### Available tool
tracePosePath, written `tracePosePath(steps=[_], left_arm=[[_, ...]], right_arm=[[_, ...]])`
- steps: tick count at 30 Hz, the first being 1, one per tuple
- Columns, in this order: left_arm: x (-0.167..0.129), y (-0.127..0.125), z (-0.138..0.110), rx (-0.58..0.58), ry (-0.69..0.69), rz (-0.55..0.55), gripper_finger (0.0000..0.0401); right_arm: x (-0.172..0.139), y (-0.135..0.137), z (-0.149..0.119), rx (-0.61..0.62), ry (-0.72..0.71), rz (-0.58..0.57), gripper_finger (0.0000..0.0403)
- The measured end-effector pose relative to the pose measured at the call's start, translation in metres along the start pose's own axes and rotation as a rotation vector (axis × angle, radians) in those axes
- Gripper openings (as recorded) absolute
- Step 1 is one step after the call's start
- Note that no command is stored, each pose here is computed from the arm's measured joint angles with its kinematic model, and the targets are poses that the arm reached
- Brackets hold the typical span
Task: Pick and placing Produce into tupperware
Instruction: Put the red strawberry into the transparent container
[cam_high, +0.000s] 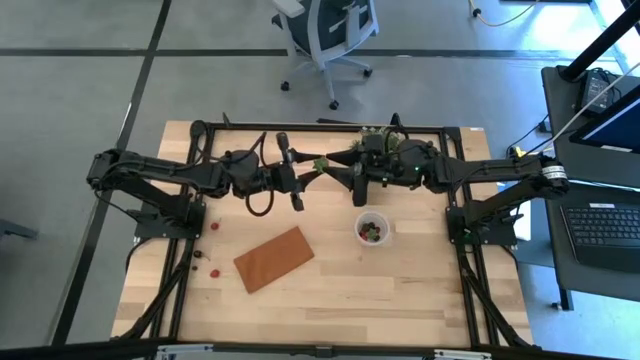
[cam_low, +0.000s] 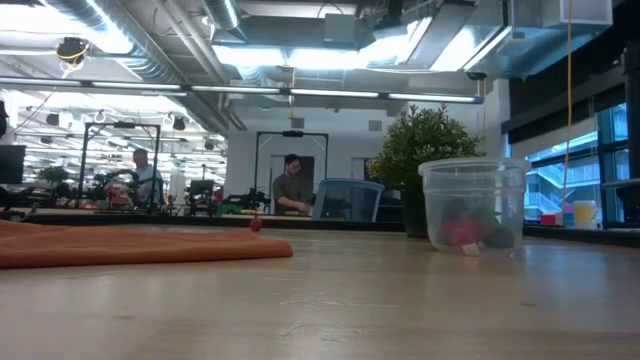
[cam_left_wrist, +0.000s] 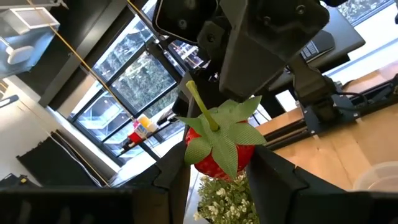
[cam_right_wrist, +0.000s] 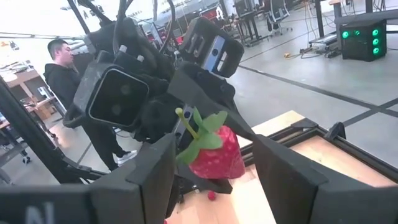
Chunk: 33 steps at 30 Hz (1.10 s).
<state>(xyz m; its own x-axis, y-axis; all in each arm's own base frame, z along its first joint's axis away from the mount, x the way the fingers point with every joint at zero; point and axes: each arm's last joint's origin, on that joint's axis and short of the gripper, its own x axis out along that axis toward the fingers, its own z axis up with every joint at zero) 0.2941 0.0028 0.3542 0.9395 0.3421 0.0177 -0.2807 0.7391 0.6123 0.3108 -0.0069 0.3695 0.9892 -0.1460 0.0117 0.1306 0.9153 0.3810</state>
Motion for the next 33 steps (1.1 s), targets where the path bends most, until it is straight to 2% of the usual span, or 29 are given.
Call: tracePosePath(steps=[17, 33], left_arm=[[-0.0003, 0.0017, 0.0010, 0.045, -0.002, 0.022, 0.0133], [-0.0001, 0.0013, 0.0012, 0.037, -0.008, 0.018, 0.0133]], right_arm=[[0.0071, 0.0002, -0.0018, 0.030, -0.038, 0.015, 0.0215], [0.0066, -0.0010, -0.0028, -0.027, -0.019, 0.005, 0.0215]])
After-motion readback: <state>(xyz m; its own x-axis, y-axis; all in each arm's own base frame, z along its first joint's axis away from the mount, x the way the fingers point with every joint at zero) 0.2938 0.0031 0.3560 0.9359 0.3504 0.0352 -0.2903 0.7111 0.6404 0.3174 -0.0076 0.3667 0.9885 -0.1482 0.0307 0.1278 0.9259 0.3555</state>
